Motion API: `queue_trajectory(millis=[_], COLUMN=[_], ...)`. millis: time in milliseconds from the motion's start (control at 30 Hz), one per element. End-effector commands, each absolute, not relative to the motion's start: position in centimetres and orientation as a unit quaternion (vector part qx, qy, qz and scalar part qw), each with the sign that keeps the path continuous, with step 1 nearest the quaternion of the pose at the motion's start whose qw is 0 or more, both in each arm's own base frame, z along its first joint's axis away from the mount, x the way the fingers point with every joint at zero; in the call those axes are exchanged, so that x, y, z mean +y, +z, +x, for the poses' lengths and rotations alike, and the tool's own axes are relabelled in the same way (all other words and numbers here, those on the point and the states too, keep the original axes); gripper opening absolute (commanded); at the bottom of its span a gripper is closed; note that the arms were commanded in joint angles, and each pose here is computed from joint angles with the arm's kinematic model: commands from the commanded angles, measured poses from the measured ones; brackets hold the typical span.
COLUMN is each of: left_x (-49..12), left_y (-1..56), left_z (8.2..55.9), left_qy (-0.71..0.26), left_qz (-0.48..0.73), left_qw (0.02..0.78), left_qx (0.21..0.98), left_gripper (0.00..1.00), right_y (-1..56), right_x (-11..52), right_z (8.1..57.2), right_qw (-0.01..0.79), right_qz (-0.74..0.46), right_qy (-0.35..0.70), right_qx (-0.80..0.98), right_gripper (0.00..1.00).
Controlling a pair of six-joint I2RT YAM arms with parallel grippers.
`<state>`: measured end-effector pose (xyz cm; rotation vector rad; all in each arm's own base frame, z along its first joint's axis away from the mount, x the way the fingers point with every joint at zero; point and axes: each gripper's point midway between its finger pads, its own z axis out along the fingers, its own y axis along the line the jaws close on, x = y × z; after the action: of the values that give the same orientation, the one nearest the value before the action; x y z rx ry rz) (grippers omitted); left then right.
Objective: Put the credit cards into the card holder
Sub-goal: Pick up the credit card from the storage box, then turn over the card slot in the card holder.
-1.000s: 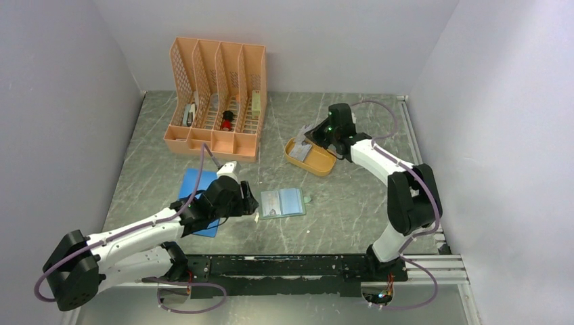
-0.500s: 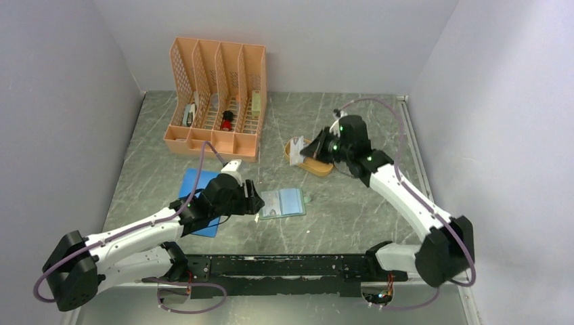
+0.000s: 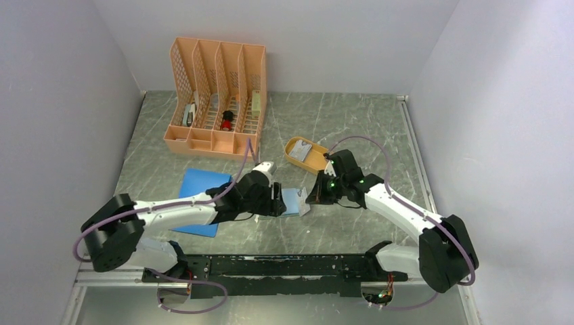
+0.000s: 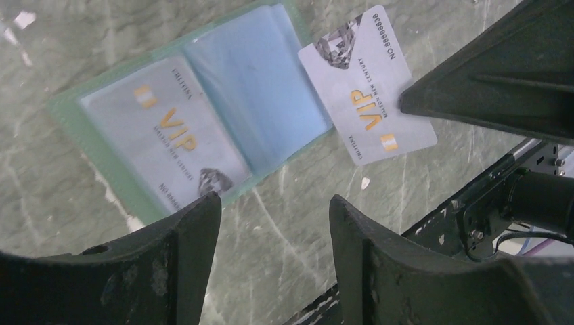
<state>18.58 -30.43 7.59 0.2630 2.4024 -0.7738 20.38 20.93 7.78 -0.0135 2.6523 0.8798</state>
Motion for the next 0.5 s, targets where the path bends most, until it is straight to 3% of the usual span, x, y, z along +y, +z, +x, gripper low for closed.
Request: queue_trajectory(millis=[0,467], left_x=[-33.1,-33.5], left_y=[9.0,3.7], left_z=[20.0,22.6], left_qy=[-0.293,-0.155], left_qz=[0.111,0.141], left_qw=[0.313,0.294], left_qx=[0.896,0.932], left_gripper=[0.65,0.63], right_y=[8.1,10.5], right_x=[19.9,18.0], right_z=[20.5,20.2], right_qw=[0.2,0.255], right_qz=[0.011,0.038], right_qy=[0.292,0.277], right_qx=[0.935,0.926], right_gripper=[0.0,0.0])
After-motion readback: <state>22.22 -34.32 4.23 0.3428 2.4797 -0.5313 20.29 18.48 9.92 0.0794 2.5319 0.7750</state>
